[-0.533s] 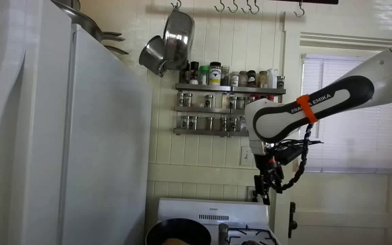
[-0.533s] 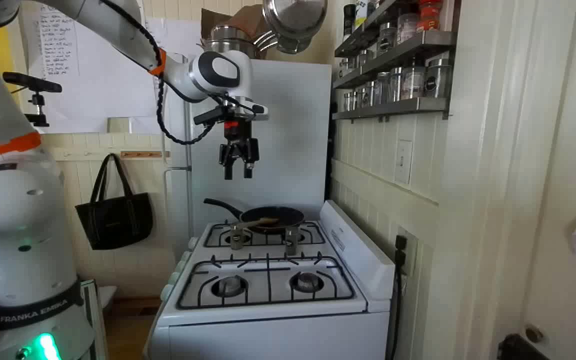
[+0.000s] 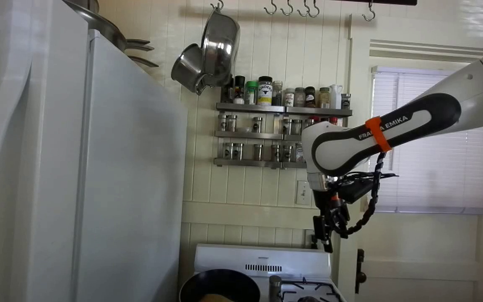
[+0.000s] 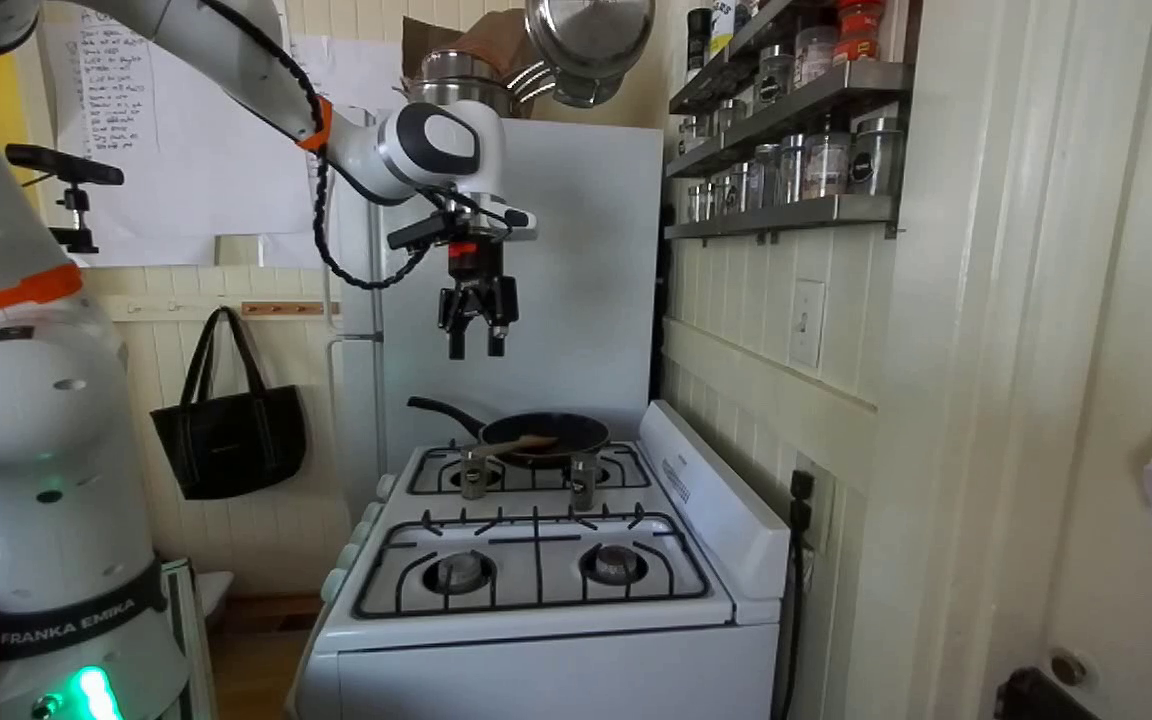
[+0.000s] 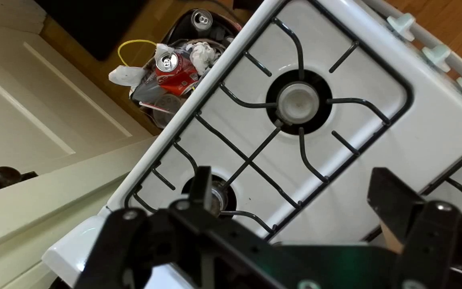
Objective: Put one of the glass containers on the stove on the middle shelf
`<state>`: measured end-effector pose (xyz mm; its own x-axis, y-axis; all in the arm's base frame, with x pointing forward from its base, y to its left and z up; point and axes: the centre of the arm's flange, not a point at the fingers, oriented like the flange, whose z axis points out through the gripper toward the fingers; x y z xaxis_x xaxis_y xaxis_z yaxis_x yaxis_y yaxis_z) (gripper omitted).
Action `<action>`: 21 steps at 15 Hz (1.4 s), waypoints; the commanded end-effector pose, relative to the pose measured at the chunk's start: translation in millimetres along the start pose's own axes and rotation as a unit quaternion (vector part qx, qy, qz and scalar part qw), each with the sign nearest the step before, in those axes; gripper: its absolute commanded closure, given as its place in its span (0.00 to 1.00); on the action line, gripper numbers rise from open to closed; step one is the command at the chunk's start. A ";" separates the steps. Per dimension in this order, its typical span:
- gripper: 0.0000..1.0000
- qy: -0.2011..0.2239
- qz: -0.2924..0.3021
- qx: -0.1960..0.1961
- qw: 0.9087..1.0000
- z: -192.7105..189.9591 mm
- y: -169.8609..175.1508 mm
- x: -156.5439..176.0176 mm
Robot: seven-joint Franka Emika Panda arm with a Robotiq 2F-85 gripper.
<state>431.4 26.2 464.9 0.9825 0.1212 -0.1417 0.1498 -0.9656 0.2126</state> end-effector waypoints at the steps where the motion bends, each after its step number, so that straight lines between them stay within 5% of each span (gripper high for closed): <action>1: 0.00 0.013 0.006 0.007 1.000 7.0 2.2 11.2; 2: 0.00 0.034 0.014 -0.019 0.999 14.1 5.1 22.5; 6: 0.00 0.128 0.002 -0.009 0.992 36.9 12.3 58.9; 12: 0.00 0.279 -0.046 0.034 0.959 91.0 28.7 89.4; 16: 0.00 0.335 -0.101 0.059 0.935 136.3 26.9 91.0; 20: 0.00 0.337 -0.116 0.081 0.931 172.9 5.8 92.3; 21: 0.00 0.327 -0.101 0.061 0.938 143.3 -12.7 92.6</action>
<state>504.5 16.9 310.4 0.7990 0.3812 0.4650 0.3657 -0.9220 0.1274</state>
